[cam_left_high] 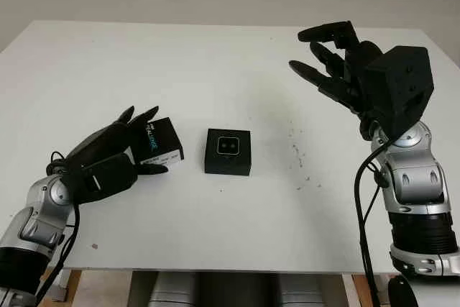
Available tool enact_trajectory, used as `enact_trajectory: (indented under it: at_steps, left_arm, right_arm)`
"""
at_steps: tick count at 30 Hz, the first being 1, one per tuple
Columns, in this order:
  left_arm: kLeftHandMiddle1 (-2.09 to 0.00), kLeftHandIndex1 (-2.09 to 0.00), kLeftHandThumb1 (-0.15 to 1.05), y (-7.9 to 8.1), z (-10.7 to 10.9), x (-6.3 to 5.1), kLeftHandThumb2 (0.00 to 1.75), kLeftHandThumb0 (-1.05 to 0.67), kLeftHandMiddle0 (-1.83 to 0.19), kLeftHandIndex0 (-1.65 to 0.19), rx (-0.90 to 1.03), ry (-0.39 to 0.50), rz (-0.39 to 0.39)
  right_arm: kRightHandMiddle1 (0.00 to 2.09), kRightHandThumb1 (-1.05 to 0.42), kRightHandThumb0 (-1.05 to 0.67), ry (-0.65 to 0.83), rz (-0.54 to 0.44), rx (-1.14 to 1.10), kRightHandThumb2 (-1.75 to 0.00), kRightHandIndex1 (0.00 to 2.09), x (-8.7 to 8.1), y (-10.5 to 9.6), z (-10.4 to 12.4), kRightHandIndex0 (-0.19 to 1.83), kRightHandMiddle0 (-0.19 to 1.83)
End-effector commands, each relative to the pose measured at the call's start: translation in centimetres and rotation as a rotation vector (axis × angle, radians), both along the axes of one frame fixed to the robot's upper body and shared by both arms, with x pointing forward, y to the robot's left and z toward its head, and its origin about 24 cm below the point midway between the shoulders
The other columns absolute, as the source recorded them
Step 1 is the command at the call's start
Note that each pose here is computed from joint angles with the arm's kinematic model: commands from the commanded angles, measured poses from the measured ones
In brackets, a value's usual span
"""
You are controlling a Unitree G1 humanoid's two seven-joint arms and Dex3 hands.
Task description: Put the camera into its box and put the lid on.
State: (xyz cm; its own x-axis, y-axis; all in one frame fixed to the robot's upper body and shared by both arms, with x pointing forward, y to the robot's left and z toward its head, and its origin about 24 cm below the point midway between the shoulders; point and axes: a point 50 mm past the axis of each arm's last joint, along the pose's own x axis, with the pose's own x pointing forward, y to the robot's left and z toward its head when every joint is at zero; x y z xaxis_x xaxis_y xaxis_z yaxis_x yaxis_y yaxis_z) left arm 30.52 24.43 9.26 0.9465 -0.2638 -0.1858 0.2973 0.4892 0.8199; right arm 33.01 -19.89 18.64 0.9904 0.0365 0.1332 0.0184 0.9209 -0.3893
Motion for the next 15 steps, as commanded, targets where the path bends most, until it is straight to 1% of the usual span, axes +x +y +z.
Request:
enact_trajectory:
  at_steps: [1,4,6,7,9,10,12,13,15]
  left_arm:
    - [-0.03,-0.10,0.92,-0.1,0.6,0.3,0.04,-0.69,0.16,-0.11,-0.043,-0.022,-0.008]
    - [-0.08,-0.13,0.89,-0.2,0.5,0.2,0.04,-0.53,0.06,-0.21,-0.109,-0.035,-0.014]
    - [-0.11,-0.15,0.87,-0.3,0.3,0.1,0.04,-0.43,-0.07,-0.29,-0.158,-0.054,-0.021]
    - [-0.15,-0.19,0.87,-0.3,0.3,0.1,0.05,-0.34,-0.17,-0.36,-0.177,-0.060,-0.024]
    - [-0.18,-0.22,0.87,-0.3,0.1,0.1,0.05,-0.27,-0.24,-0.41,-0.208,-0.068,-0.030]
    - [-0.24,-0.29,0.88,-0.3,0.0,0.0,0.05,-0.24,-0.29,-0.42,-0.210,-0.080,-0.030]
    - [-0.77,-0.79,0.89,-0.4,-0.1,0.0,0.05,-0.23,-0.26,-0.28,-0.212,-0.125,-0.031]
    - [-0.89,-0.90,0.88,-0.5,-0.2,-0.1,0.05,-0.24,-0.30,-0.28,-0.201,-0.155,-0.028]
    - [-1.05,-1.01,0.88,-0.6,-0.4,-0.2,0.05,-0.26,-0.40,-0.30,-0.172,-0.217,-0.032]
  right_arm:
    - [1.36,-1.05,-0.41,0.007,-0.007,0.001,-0.10,0.07,-0.1,-0.2,0.0,0.19,-0.09]
    - [1.36,-1.05,-0.41,0.014,-0.006,0.000,-0.11,0.06,-0.1,-0.1,-0.1,0.19,-0.10]
    - [1.35,-1.05,-0.40,0.015,-0.005,0.003,-0.11,0.06,-0.1,0.0,-0.1,0.19,-0.10]
    - [1.37,-1.05,-0.40,0.014,-0.004,0.003,-0.11,0.06,-0.1,0.0,-0.1,0.19,-0.10]
    - [1.38,-1.05,-0.41,0.015,-0.004,0.001,-0.10,0.07,-0.2,0.0,-0.1,0.19,-0.10]
    - [1.38,-1.05,-0.41,0.016,-0.006,0.001,-0.10,0.07,-0.2,0.0,-0.1,0.19,-0.10]
    - [1.38,-1.05,-0.41,0.021,-0.010,0.002,-0.10,0.07,-0.2,0.0,-0.1,0.20,-0.09]
    - [1.37,-1.05,-0.41,0.021,-0.009,0.001,-0.10,0.07,-0.2,0.0,-0.1,0.20,-0.09]
    - [1.37,-1.05,-0.41,0.024,-0.006,0.002,-0.10,0.07,-0.3,0.1,-0.1,0.20,-0.09]
